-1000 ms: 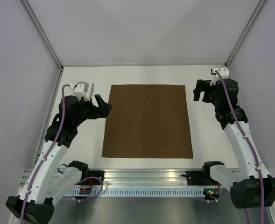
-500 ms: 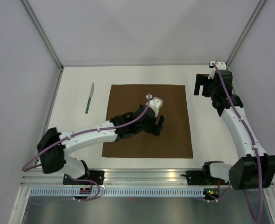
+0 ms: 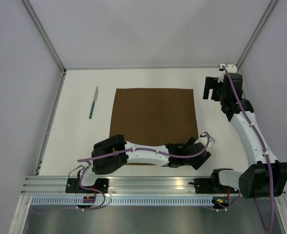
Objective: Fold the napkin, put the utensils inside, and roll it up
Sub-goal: Fold the napkin at the center of the board.
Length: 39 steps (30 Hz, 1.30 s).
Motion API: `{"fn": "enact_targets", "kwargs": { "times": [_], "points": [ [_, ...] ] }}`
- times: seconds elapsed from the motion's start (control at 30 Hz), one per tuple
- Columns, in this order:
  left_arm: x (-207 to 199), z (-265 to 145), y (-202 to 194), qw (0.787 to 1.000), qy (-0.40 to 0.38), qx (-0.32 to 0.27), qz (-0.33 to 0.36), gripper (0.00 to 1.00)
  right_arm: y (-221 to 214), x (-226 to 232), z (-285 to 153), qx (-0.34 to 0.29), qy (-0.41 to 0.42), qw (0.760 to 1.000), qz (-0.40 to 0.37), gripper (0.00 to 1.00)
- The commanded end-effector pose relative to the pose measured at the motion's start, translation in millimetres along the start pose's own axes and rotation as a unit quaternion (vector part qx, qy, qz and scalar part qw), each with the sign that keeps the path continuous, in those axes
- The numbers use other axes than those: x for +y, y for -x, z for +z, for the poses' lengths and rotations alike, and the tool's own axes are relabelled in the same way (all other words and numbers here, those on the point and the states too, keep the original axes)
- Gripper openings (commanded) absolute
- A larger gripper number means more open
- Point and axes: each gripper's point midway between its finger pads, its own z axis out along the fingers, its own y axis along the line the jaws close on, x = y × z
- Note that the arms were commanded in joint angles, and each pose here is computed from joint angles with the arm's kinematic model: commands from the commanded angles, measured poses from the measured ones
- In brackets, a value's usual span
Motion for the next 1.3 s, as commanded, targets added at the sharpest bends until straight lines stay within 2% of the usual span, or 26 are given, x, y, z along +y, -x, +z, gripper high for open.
{"fn": "enact_targets", "kwargs": {
  "times": [0.0, 0.53, 0.73, 0.93, 1.1, 1.17, 1.27],
  "points": [
    [-27, 13, 21, 0.999, -0.024, -0.037, 0.022, 0.71, 1, -6, -4, -0.002, -0.019, 1.0, 0.002, 0.98],
    [-36, 49, -17, 0.998, -0.009, -0.014, 0.061, 0.68, -3, -5, -6, -0.002, -0.012, 1.0, -0.001, 0.98],
    [-29, 54, -29, 0.998, 0.011, -0.006, 0.064, 0.56, -4, -4, -6, -0.001, -0.009, 1.0, -0.002, 0.98],
    [-25, 53, -26, 0.998, 0.02, -0.011, 0.064, 0.29, -5, -3, -7, -0.001, -0.007, 1.0, -0.002, 0.98],
    [-28, 43, -12, 0.998, 0.01, -0.022, 0.059, 0.14, -4, -3, -8, -0.002, -0.007, 1.0, -0.002, 0.98],
    [-30, 35, -1, 0.998, 0.002, -0.029, 0.05, 0.03, -5, -3, -7, -0.001, -0.007, 1.0, -0.002, 0.98],
    [-30, 24, 11, 0.999, -0.022, -0.032, 0.024, 0.02, -5, -3, -7, -0.001, -0.007, 1.0, -0.004, 0.98]
  ]
}}
